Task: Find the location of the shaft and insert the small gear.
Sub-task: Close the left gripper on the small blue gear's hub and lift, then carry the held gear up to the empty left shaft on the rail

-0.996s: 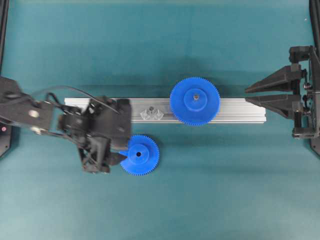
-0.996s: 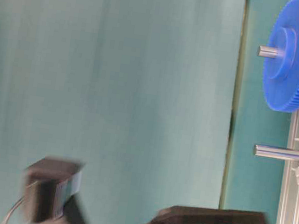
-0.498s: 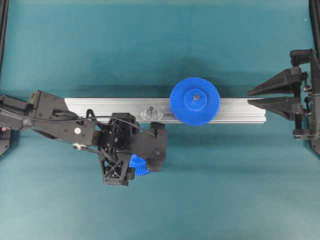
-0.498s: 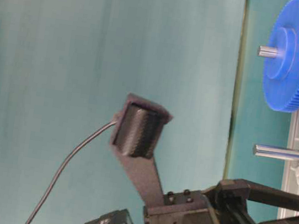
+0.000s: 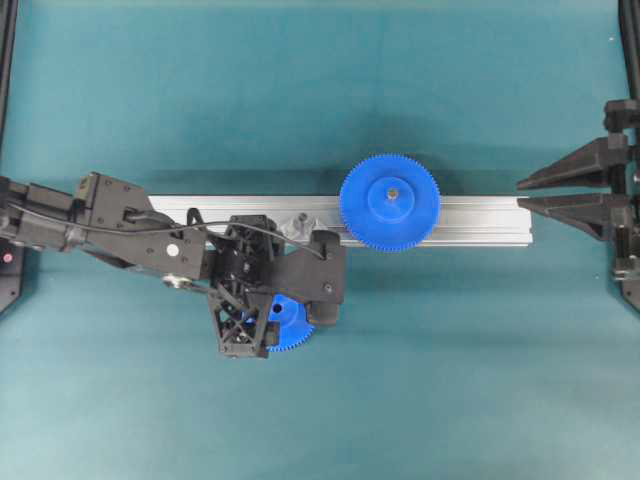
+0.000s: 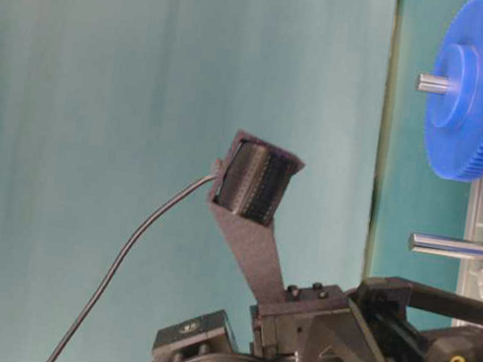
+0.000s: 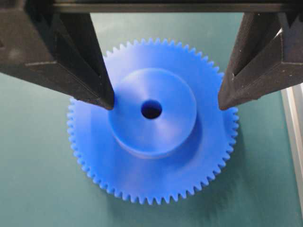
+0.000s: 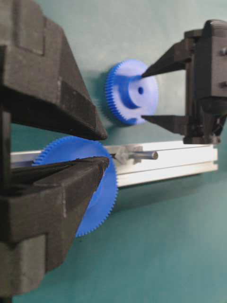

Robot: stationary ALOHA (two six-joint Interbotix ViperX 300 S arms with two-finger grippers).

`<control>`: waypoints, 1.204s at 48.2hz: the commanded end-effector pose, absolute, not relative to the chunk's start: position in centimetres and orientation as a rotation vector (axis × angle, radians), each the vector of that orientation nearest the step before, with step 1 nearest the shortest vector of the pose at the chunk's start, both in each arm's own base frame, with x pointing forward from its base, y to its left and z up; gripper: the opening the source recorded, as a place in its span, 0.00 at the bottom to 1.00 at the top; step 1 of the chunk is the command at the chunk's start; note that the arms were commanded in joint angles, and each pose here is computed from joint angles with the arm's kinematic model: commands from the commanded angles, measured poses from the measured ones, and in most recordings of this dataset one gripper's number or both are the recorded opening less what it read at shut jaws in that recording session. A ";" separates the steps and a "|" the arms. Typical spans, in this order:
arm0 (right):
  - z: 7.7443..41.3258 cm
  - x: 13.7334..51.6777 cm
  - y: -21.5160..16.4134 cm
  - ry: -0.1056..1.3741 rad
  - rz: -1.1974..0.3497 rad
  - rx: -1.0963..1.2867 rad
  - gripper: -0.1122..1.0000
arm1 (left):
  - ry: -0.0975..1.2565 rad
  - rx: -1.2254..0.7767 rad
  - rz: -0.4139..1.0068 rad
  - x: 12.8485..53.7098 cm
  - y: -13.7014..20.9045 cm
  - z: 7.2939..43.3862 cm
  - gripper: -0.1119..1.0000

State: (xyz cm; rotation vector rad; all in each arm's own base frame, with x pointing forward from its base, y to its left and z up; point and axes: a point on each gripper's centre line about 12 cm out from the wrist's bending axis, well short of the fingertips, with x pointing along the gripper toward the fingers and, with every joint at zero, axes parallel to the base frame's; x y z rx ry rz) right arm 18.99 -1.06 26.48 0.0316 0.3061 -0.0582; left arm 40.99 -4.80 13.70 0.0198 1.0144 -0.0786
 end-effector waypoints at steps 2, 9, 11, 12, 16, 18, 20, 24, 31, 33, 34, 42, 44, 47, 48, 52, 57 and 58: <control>26.6 19.0 -1.1 0.300 -0.062 0.045 0.41 | 0.976 0.025 -0.089 41.5 -5.2 15.0 0.92; 26.5 19.0 -1.1 0.300 -0.062 0.045 0.41 | 0.981 0.024 -0.088 41.6 -5.2 14.7 0.92; 26.5 18.9 -1.1 0.301 -0.062 0.047 0.41 | 0.981 0.025 -0.088 41.6 -5.2 14.7 0.92; 26.5 18.9 -1.1 0.301 -0.062 0.047 0.41 | 0.985 0.025 -0.089 41.5 -5.3 14.6 0.92; 26.4 18.9 -1.1 0.303 -0.062 0.047 0.41 | 0.990 0.025 -0.091 41.6 -5.4 14.3 0.92; 26.4 18.9 -1.1 0.302 -0.063 0.049 0.41 | 0.996 0.026 -0.090 41.6 -5.4 14.1 0.92; 26.3 18.9 -1.1 0.304 -0.063 0.049 0.41 | 0.999 0.026 -0.090 41.6 -5.4 14.0 0.92; 26.3 18.9 -1.1 0.306 -0.063 0.047 0.41 | 1.005 0.024 -0.088 41.7 -5.4 13.7 0.92; 26.3 18.9 -1.1 0.306 -0.065 0.048 0.41 | 1.016 0.022 -0.087 41.5 -5.4 13.4 0.92; 26.3 18.9 -1.2 0.305 -0.067 0.049 0.41 | 1.018 0.022 -0.086 41.5 -5.4 13.3 0.92; 26.3 18.9 -1.2 0.305 -0.066 0.048 0.41 | 1.019 0.022 -0.086 41.5 -5.4 13.2 0.92; 26.3 18.9 -1.2 0.305 -0.069 0.048 0.41 | 1.021 0.024 -0.087 41.4 -5.4 13.2 0.91; 26.3 18.9 -1.3 0.305 -0.071 0.049 0.41 | 1.017 0.023 -0.087 41.5 -5.4 13.3 0.90; 26.3 18.9 -1.3 0.305 -0.072 0.050 0.41 | 1.014 0.023 -0.087 41.6 -5.4 13.4 0.88; 26.3 18.9 -1.3 0.305 -0.072 0.050 0.41 | 1.010 0.023 -0.088 41.7 -5.4 13.5 0.87; 26.3 18.9 -1.3 0.305 -0.074 0.051 0.41 | 1.008 0.025 -0.089 41.7 -5.4 13.6 0.81; 26.2 18.9 -1.3 0.307 -0.074 0.049 0.41 | 1.011 0.026 -0.089 41.5 -5.4 13.5 0.70; 26.2 18.9 -1.3 0.308 -0.074 0.049 0.41 | 1.011 0.026 -0.089 41.5 -5.4 13.5 0.68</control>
